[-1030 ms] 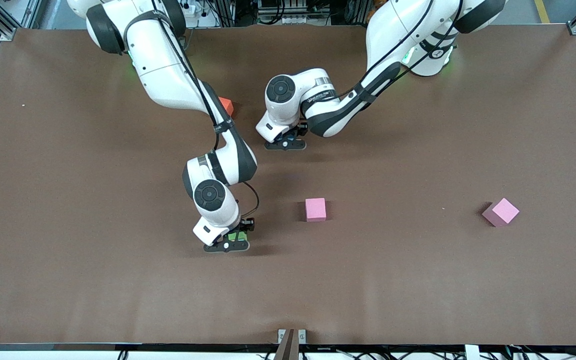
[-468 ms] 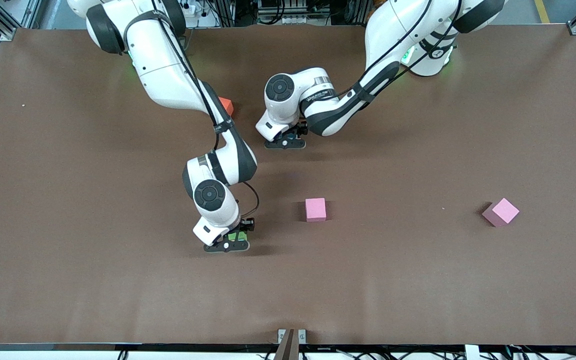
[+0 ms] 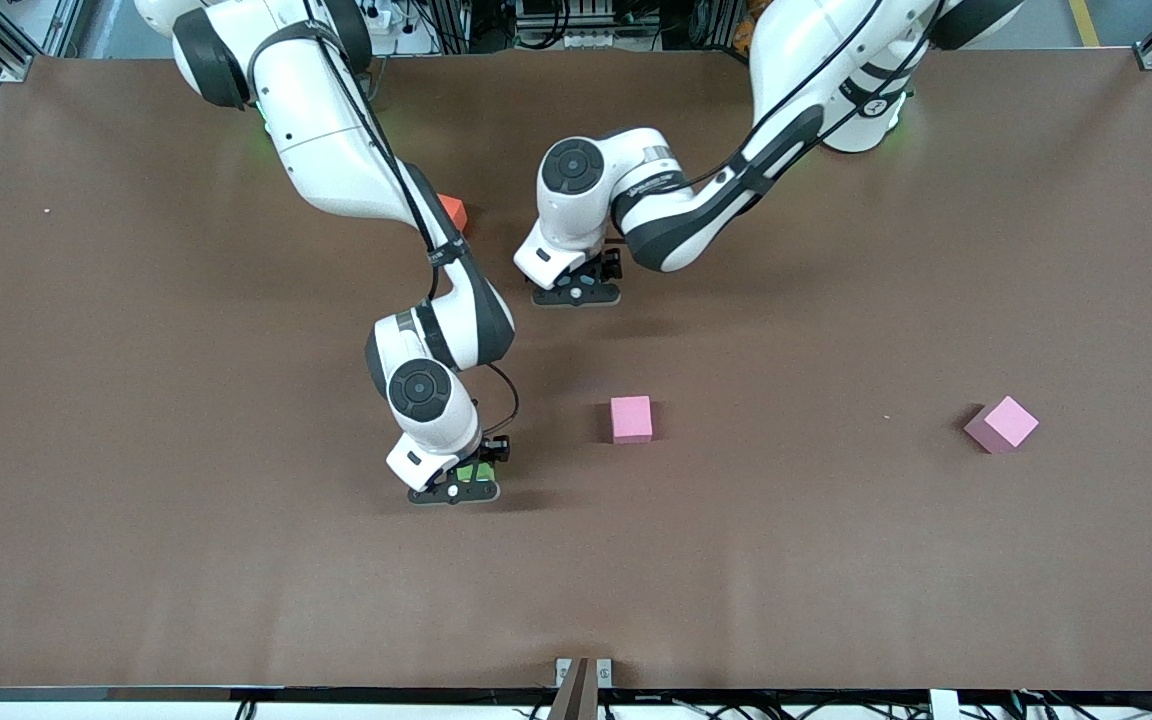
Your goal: Arrange blocks into number 1
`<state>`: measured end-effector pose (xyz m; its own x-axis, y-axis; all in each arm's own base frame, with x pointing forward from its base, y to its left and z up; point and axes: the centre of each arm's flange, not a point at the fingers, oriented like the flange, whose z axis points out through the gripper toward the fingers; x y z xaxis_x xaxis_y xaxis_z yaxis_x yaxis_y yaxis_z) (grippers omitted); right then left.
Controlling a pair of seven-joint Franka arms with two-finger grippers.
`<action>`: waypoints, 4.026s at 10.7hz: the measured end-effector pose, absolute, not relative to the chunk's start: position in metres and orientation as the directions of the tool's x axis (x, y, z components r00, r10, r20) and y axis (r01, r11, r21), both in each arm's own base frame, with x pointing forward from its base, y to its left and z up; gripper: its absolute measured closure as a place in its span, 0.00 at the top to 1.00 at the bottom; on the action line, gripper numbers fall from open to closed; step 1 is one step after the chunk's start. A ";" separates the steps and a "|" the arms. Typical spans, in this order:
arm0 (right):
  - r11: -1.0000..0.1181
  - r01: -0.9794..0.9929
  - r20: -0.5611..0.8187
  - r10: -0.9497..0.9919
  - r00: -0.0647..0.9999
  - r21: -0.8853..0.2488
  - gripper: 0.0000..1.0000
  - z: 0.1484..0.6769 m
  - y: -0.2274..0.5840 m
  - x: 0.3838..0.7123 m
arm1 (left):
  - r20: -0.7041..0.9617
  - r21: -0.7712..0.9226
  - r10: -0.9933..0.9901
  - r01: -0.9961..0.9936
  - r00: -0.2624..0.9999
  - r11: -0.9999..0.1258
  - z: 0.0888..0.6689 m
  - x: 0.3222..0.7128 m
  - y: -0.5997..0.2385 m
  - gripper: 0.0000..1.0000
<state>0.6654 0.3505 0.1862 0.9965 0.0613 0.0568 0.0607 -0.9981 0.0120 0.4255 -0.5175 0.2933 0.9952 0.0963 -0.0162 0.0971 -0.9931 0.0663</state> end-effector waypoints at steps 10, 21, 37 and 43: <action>-0.997 0.014 -0.067 0.009 0.998 0.077 0.63 0.191 0.525 0.508 | -0.002 0.044 0.090 0.090 0.996 -0.995 0.404 0.607 -0.248 1.00; -0.999 0.009 0.013 0.008 1.000 -0.032 0.63 0.224 0.487 0.432 | 0.012 -0.056 0.128 0.128 0.992 -0.990 0.538 0.608 -0.174 1.00; -0.997 -0.081 0.021 -0.081 0.997 -0.009 1.00 0.195 0.501 0.408 | 0.008 -0.065 -0.002 -0.001 1.000 -0.998 0.601 0.592 -0.084 1.00; -0.996 -0.088 -0.024 -0.088 0.996 -0.013 1.00 0.292 0.328 0.562 | 0.018 -0.021 0.002 0.003 1.000 -1.000 0.638 0.569 -0.065 1.00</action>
<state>0.5624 0.3285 0.2916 0.9959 -0.0877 -0.0242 -0.0880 -0.9960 -0.0133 0.5689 -0.0654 0.6382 0.9998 0.0023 0.0179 0.0027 -0.9998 -0.0209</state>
